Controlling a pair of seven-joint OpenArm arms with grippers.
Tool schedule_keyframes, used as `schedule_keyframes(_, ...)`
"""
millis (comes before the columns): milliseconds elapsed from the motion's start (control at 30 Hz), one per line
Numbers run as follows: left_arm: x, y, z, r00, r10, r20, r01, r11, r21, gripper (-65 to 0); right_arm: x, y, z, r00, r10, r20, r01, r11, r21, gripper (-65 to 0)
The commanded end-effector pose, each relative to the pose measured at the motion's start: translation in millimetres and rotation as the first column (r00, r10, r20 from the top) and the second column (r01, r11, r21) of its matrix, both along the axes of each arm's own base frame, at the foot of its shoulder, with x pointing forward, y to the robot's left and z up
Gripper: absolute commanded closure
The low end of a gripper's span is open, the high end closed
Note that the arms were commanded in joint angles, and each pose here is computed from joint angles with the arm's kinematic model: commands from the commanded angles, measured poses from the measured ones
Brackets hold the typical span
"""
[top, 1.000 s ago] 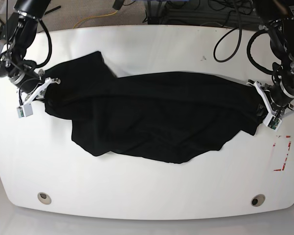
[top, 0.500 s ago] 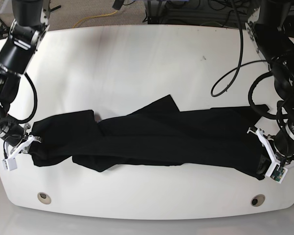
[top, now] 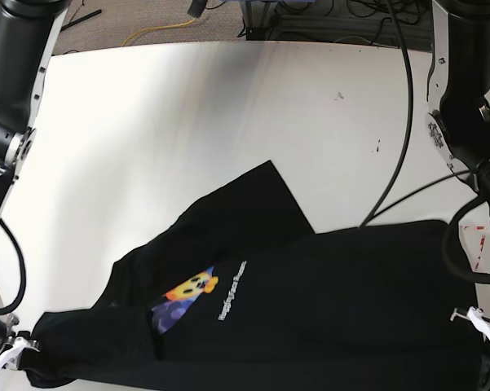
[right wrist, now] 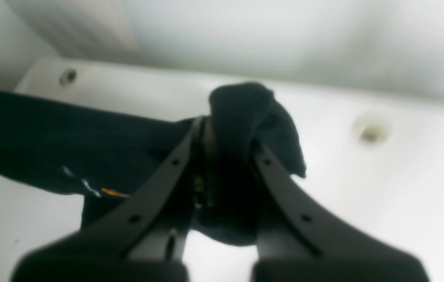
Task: Fold the T-shirt properly
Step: 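Lift the shirt with both grippers and swing it toward the table, then release the left gripper and grasp the shirt body near its middle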
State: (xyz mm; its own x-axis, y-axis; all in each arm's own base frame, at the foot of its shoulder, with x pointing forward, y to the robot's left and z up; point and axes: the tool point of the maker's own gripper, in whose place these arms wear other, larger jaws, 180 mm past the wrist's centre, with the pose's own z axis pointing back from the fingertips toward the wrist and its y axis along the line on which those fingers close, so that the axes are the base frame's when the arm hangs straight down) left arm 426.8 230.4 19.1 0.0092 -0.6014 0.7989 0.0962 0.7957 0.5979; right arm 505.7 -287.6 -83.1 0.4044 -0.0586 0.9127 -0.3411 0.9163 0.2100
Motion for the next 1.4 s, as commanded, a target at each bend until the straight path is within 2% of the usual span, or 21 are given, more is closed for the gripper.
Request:
schedule_keyframes(0, -1, 18, 56, 0.992, 0.039, 0.118, -0.038, 0.999, -0.006, -1.1, 3, -13, 89, 0.987, -0.010, 0.162, 0.020, 0.998, -0.060, 0.0)
schedule_keyframes(133, -4, 33, 94, 0.982, 0.066, 0.178, -0.064, 0.998, -0.014, -1.1, -1, -12, 138, 0.978, 0.004, 0.209, 0.026, 0.990, -0.140, 0.0)
schedule_keyframes(267, -7, 37, 114, 0.975, 0.072, 0.209, -0.068, 0.997, -0.025, -1.1, -4, -17, 129, 0.987, 0.005, 0.162, 0.029, 0.979, -0.204, 0.0)
schedule_keyframes(467, -8, 34, 102, 0.984, 0.108, 0.144, -0.112, 0.994, 0.018, -1.1, -7, -20, 125, 0.990, 0.003, 0.140, 0.027, 0.977, -0.212, 0.0)
schedule_keyframes(533, -6, 35, 76, 0.988, 0.135, 0.075, -0.138, 0.990, 0.039, -1.1, -12, -23, 124, 0.990, 0.014, 0.141, 0.012, 0.984, -0.177, 0.0)
schedule_keyframes(633, -9, 33, 44, 0.988, 0.154, 0.008, -0.154, 0.986, 0.070, -1.1, -18, -26, 86, 0.997, 0.036, 0.071, -0.027, 0.993, -0.117, 0.0)
schedule_keyframes(767, -11, 32, 7, 0.983, 0.166, -0.072, -0.159, 0.983, 0.096, -1.1, -29, -35, 40, 1.000, 0.031, -0.004, -0.031, 0.998, -0.052, 0.0)
schedule_keyframes(867, -13, 31, -30, 0.975, 0.166, -0.151, -0.149, 0.982, 0.117, -1.1, -41, -46, 0, 0.998, 0.008, -0.059, -0.007, 1.000, 0.018, 0.0)
schedule_keyframes(967, -19, 29, -66, 0.960, 0.164, -0.228, -0.136, 0.981, 0.136, -1.0, -58, -55, -36, 0.994, -0.015, -0.110, 0.020, 0.999, 0.046, 0.0)
schedule_keyframes(1167, -35, 40, -127, 0.911, 0.189, -0.367, -0.149, 0.980, 0.133, -1.0, -93, -56, -92, 0.983, -0.031, -0.182, 0.042, 0.997, 0.058, 0.0)
schedule_keyframes(1300, -49, 39, -171, 0.864, 0.186, -0.467, -0.133, 0.981, 0.144, -1.3, -117, -55, -130, 0.968, -0.042, -0.247, 0.063, 0.995, 0.081, 0.0)
schedule_keyframes(1367, -56, 30, -195, 0.840, 0.160, -0.518, -0.114, 0.986, 0.119, -1.7, -128, -50, -149, 0.960, -0.038, -0.277, 0.068, 0.993, 0.101, 0.0)
